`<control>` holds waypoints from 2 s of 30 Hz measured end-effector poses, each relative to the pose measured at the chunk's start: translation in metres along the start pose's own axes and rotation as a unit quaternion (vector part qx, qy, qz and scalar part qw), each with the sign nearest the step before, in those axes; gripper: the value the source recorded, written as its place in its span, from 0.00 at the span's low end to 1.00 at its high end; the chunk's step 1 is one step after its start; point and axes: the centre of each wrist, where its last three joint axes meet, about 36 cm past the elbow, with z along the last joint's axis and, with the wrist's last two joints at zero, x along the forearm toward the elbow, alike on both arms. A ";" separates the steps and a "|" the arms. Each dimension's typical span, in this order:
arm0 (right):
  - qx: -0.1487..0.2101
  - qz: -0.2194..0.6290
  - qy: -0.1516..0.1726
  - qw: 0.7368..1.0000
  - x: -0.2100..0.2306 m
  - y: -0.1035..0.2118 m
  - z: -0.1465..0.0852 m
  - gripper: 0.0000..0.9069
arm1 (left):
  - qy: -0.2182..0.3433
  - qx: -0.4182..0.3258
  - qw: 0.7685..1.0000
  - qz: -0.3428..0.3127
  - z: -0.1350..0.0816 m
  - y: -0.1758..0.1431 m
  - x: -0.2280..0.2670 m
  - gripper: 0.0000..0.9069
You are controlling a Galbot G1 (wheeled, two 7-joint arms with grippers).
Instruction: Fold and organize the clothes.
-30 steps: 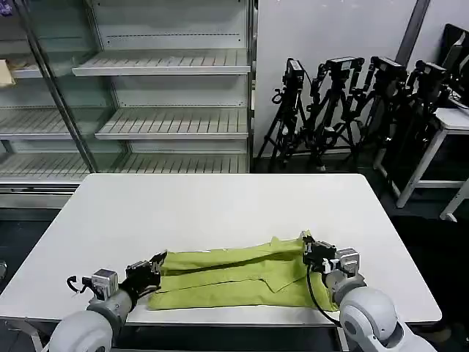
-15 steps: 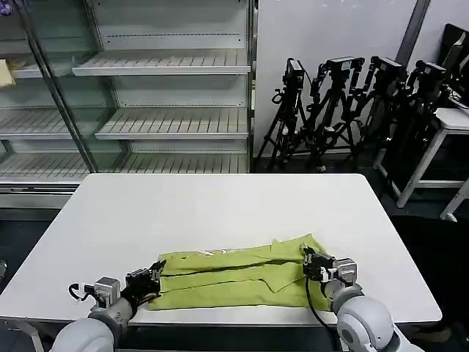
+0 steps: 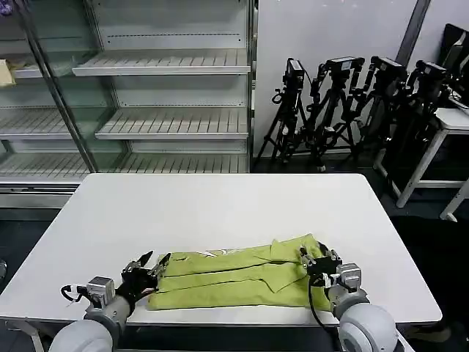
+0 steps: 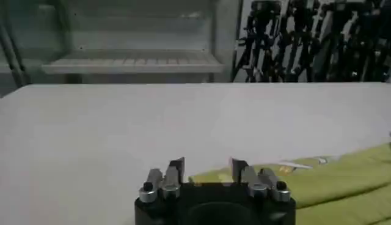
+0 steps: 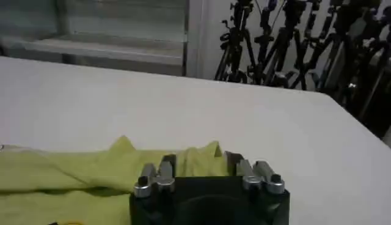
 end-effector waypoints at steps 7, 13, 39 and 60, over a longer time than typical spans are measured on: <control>0.000 0.008 -0.004 1.000 0.015 -0.001 0.003 1.00 | 0.004 0.031 0.999 -0.016 0.017 -0.013 0.009 1.00; 0.001 0.011 -0.002 1.000 0.024 0.000 0.006 1.00 | 0.016 0.050 0.999 -0.016 0.030 -0.023 0.013 1.00; -0.001 0.023 -0.006 1.000 0.039 -0.003 0.004 1.00 | 0.027 0.098 0.995 -0.022 0.051 -0.033 0.002 0.07; -0.001 0.036 -0.010 0.999 0.040 -0.012 -0.001 1.00 | 0.018 0.109 0.993 -0.045 0.040 0.009 0.003 0.04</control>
